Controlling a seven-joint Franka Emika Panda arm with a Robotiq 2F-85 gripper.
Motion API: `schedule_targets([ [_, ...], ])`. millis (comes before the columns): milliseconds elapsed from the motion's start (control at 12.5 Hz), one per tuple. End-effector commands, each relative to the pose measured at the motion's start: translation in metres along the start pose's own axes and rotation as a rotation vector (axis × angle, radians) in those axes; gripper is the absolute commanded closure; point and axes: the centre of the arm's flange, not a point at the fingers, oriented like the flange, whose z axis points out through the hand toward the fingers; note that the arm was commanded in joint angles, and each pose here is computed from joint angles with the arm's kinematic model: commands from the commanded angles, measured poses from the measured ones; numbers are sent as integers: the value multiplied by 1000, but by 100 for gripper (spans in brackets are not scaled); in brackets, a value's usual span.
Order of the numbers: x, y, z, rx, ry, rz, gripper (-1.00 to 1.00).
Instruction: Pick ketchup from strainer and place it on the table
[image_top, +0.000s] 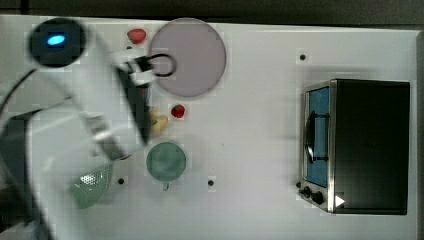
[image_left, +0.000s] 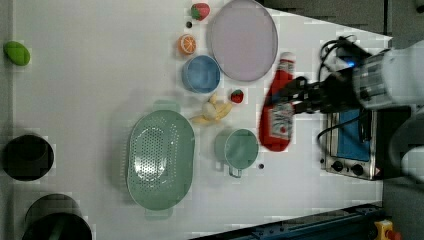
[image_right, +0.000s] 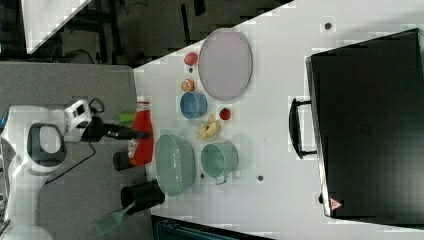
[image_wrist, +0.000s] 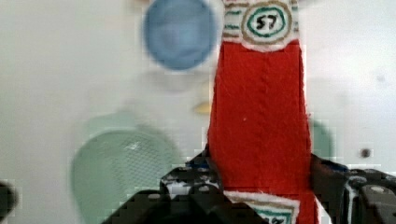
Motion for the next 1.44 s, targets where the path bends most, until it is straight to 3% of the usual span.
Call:
schedule_targets([
  [80, 25, 56, -19, -81, 41, -98, -13],
  [560, 61, 147, 22, -94, -14, -158, -13],
  [1040, 56, 204, 140, -40, 3, -103, -13],
  [1200, 51, 211, 169, -7, 30, -94, -13],
  [1280, 49, 212, 180, 12, 43, -90, -20],
  [1440, 45, 209, 199, 41, 43, -92, -60],
])
